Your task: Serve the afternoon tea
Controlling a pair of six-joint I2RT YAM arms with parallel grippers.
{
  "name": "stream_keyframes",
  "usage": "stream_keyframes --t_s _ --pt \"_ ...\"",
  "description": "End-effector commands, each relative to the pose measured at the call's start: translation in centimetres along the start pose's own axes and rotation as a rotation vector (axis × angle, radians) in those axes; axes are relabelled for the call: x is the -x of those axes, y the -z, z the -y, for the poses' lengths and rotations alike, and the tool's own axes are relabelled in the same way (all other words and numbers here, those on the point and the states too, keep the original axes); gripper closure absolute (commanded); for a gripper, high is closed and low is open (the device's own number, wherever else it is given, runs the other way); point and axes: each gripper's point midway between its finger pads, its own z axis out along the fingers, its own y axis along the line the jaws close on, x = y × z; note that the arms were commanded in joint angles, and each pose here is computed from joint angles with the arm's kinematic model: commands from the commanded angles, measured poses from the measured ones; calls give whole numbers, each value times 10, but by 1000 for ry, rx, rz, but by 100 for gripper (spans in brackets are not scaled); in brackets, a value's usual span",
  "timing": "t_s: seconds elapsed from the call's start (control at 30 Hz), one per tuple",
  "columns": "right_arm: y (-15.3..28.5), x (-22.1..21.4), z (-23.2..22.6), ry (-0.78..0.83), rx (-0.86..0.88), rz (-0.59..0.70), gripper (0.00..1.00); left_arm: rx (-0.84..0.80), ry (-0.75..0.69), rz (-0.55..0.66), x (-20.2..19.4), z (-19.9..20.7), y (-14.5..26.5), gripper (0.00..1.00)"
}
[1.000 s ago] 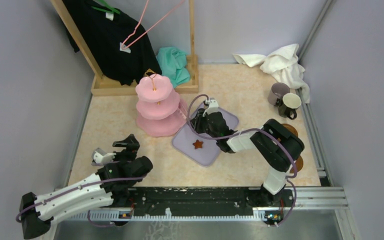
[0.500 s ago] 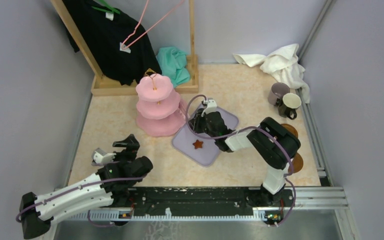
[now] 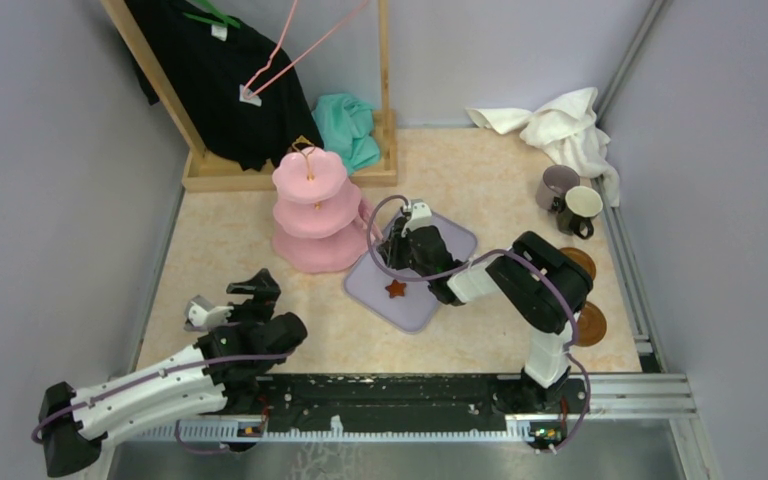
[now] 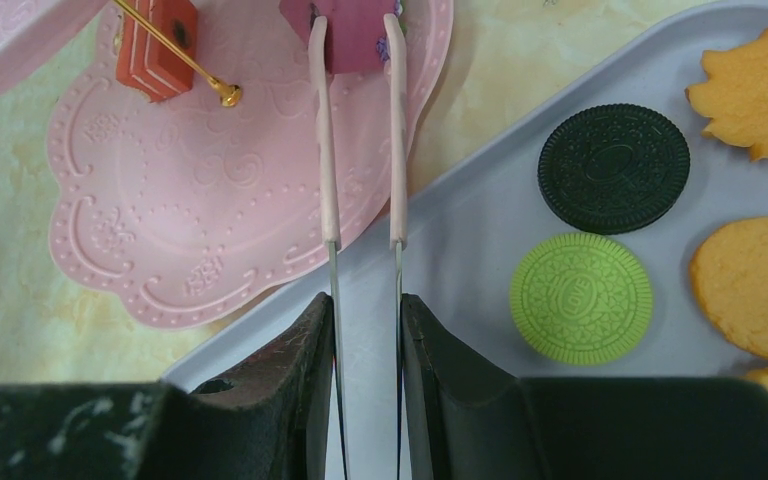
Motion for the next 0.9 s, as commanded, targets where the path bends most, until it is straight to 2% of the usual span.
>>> stream_keyframes --t_s 0.0,0.47,0.87 --pt "-8 23 -6 18 18 71 91 -12 -40 42 9 -5 -1 1" --pt "-7 18 -11 16 52 47 73 -12 -41 43 9 -4 -1 1" --pt "-7 15 -12 13 55 41 66 -9 -38 39 7 -6 -2 1"
